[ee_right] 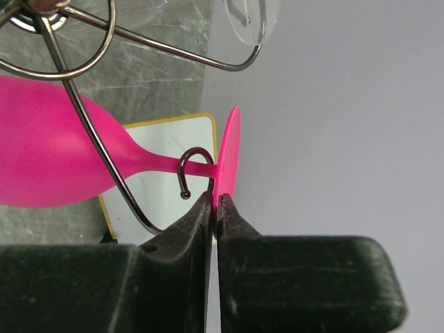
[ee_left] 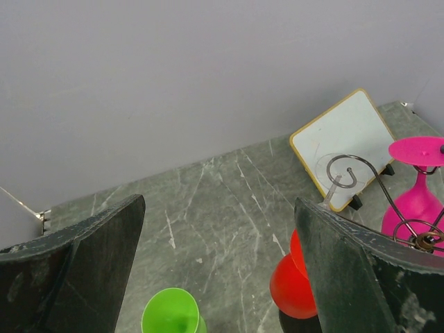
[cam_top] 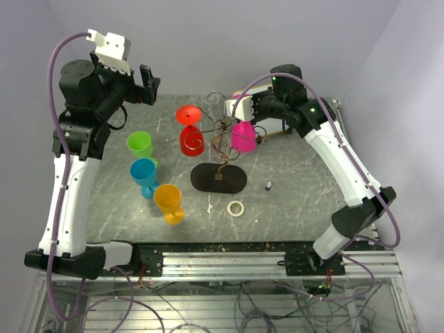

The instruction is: Place the wine glass upside down on the wine glass rack

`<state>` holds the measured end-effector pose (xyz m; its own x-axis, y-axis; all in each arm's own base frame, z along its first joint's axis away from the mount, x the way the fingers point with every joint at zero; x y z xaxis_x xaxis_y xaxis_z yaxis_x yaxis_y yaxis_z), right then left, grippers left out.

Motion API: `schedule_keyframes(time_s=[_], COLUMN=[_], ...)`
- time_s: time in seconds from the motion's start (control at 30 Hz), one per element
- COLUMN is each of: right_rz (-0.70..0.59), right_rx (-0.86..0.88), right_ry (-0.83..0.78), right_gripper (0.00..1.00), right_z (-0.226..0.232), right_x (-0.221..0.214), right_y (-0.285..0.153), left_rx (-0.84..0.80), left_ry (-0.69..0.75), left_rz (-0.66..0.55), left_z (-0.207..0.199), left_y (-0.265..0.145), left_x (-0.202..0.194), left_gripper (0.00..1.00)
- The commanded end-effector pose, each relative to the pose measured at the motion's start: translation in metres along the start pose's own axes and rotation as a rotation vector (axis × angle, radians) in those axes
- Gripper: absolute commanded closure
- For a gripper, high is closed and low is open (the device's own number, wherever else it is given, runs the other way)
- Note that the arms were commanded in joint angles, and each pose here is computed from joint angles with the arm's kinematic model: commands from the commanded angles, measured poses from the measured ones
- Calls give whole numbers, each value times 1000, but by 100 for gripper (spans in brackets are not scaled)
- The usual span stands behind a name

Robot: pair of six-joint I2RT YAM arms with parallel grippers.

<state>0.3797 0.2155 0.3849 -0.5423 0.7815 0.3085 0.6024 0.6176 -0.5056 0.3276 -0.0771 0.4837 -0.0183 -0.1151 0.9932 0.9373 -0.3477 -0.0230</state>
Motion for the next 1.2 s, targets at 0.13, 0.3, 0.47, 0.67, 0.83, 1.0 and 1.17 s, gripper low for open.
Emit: schedule_keyframes(time_s=[0.13, 0.3, 0.47, 0.67, 0.83, 1.0, 1.17], right_rz=[-21, -30, -38, -52, -69, -85, -119], right_rx=[54, 72, 81, 81, 74, 62, 77], right_ry=[-19, -14, -10, -2, 16, 29, 35], right_gripper=[93, 89, 82, 70, 61, 55, 50], right_z=[11, 17, 20, 20, 18, 17, 19], right_x=[6, 7, 8, 10, 13, 17, 22], right_y=[-2, -3, -3, -5, -8, -11, -14], left_rx=[-22, -21, -21, -16, -16, -14, 1], left_ry=[14, 14, 18, 29, 36, 44, 54], left_rz=[-30, -26, -24, -22, -22, -18, 5], left_z=[-1, -1, -1, 0, 0, 0, 3], left_y=[0, 1, -1, -3, -4, -3, -1], left_x=[3, 1, 0, -2, -4, -8, -16], left_gripper=[1, 1, 1, 1, 1, 1, 1])
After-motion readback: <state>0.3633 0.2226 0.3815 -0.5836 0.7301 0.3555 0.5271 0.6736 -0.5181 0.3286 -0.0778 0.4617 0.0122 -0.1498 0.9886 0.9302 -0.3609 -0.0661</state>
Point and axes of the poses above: each gripper's point midway between its finger pads, its own y axis out along the fingers, its own z axis along the line the jaws close on, x = y × z, the point moved 4 cm from there along -y, back along the fingers, and after that the axes turned 4 degrees about y, right-handed, at the moved point
